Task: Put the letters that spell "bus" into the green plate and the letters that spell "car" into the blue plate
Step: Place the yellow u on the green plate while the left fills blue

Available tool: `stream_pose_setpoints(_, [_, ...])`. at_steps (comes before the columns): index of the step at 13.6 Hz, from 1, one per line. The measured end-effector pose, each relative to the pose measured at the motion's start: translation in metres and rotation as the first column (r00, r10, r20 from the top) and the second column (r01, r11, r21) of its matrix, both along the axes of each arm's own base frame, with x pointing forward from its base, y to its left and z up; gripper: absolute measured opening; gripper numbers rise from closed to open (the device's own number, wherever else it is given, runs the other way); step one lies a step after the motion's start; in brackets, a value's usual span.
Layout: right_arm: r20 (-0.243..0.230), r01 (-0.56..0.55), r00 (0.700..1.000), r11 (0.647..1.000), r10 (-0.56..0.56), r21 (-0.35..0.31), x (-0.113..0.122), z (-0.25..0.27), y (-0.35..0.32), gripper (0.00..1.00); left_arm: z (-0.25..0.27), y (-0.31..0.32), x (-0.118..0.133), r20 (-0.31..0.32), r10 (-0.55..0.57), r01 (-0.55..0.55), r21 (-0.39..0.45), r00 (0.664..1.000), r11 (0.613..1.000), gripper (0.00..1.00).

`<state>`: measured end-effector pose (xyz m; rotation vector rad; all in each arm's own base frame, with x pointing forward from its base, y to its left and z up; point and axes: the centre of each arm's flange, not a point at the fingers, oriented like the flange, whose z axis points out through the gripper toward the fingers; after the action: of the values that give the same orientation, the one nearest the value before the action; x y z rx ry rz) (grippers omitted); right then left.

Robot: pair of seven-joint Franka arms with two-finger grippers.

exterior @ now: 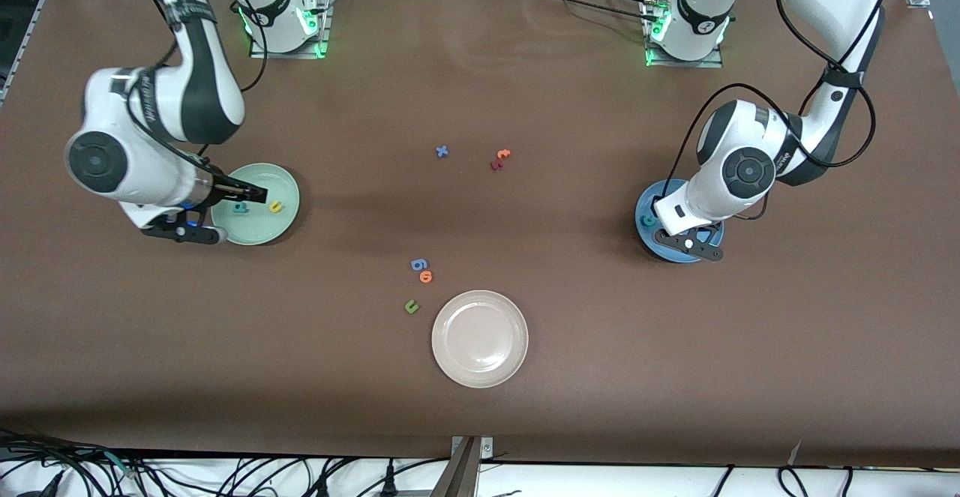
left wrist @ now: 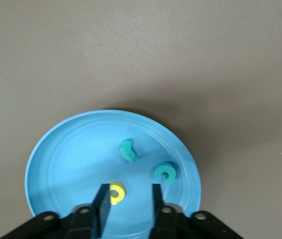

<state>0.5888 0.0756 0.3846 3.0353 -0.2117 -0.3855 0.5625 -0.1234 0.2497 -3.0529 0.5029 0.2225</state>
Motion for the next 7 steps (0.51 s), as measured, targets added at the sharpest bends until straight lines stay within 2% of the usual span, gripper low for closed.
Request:
stream_pose_setpoints(5, [0.039,0.018,0.999,1.000,-0.018,0.001,0.019,0.083,-0.008,1.00,0.026,0.013,0.020,0.010,0.031,-0.031,0.006,0.999,0.999,0.96])
stream_pose_setpoints(7, [0.043,0.016,0.999,1.000,-0.016,0.003,0.021,0.114,-0.007,1.00,0.038,0.029,0.030,0.008,0.068,-0.068,0.003,0.998,0.998,1.00])
